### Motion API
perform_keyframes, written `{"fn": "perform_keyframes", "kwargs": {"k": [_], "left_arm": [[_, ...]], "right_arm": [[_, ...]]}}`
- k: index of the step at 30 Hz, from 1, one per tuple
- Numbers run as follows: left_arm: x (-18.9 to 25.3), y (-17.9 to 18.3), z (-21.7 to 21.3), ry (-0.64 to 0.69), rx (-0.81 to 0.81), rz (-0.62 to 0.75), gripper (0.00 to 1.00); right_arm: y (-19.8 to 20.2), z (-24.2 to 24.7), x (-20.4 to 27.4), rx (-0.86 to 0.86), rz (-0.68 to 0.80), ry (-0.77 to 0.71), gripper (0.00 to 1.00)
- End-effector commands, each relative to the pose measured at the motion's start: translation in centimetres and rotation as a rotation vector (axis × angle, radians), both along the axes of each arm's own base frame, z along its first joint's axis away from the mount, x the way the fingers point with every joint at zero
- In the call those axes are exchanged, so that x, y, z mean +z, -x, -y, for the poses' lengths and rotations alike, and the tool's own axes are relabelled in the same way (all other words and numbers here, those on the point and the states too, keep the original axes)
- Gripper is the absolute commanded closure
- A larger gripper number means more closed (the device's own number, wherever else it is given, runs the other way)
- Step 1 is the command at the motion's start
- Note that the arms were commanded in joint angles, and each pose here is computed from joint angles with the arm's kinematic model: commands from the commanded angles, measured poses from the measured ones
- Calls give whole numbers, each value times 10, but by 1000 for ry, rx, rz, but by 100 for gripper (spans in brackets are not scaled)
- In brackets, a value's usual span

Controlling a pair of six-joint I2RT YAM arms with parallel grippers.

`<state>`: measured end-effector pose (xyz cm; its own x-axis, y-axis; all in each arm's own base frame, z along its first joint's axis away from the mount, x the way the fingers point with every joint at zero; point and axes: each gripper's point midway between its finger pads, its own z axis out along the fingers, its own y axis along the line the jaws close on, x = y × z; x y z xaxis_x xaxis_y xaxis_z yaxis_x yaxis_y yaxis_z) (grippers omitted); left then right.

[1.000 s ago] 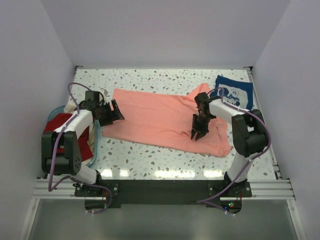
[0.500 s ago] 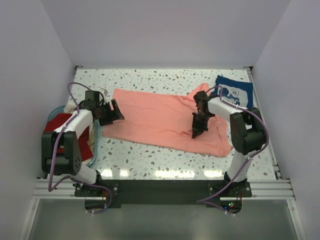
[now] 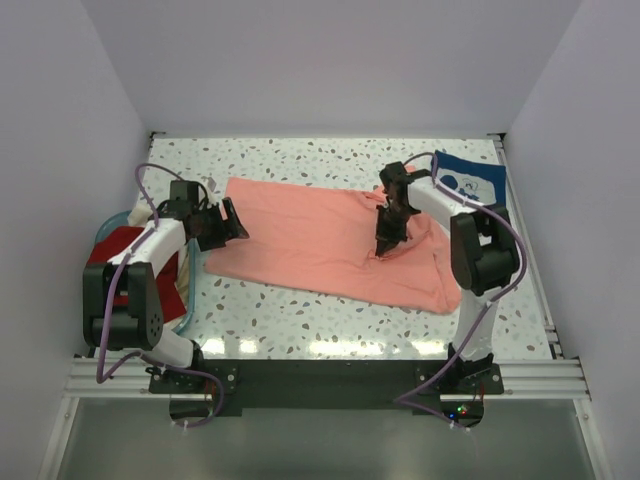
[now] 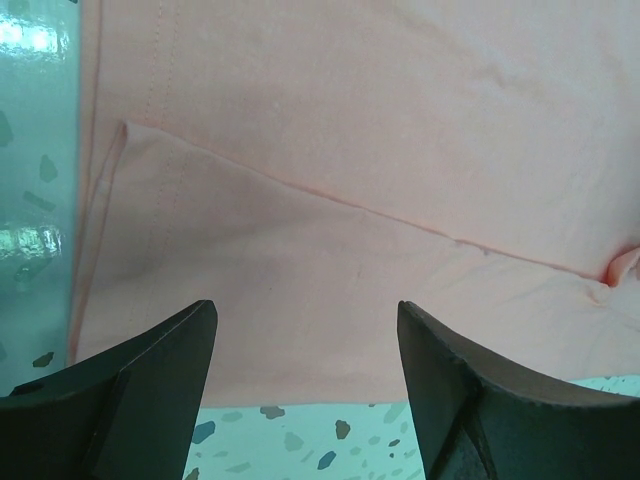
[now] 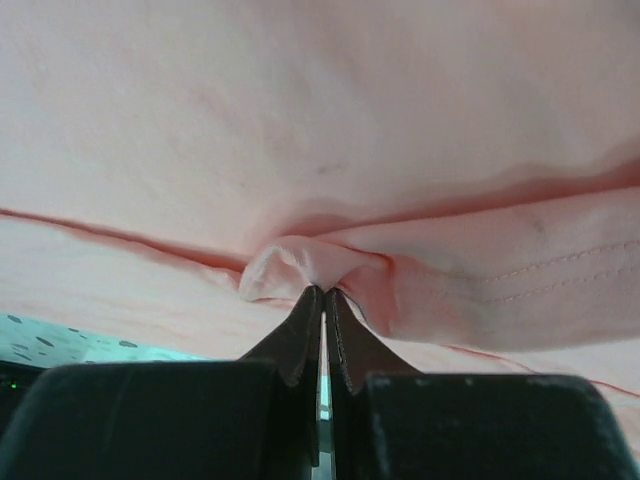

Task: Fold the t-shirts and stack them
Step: Fold the tshirt

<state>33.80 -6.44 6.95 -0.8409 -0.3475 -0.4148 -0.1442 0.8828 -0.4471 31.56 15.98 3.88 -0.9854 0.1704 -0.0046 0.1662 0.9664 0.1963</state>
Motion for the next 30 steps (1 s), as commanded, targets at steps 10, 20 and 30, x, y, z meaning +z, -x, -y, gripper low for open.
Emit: {"fn": "perform_keyframes", "kwargs": {"k": [10, 20, 30], "left_arm": [[10, -12, -7, -25, 4, 30, 22], [14, -15, -6, -21, 8, 40, 22], [22, -37, 28, 12, -52, 88, 23]], "right_arm": [[-51, -17, 1, 50, 39, 4, 100], [-73, -24, 9, 5, 87, -13, 84], [-93, -28, 67, -18, 239, -48, 48]]}}
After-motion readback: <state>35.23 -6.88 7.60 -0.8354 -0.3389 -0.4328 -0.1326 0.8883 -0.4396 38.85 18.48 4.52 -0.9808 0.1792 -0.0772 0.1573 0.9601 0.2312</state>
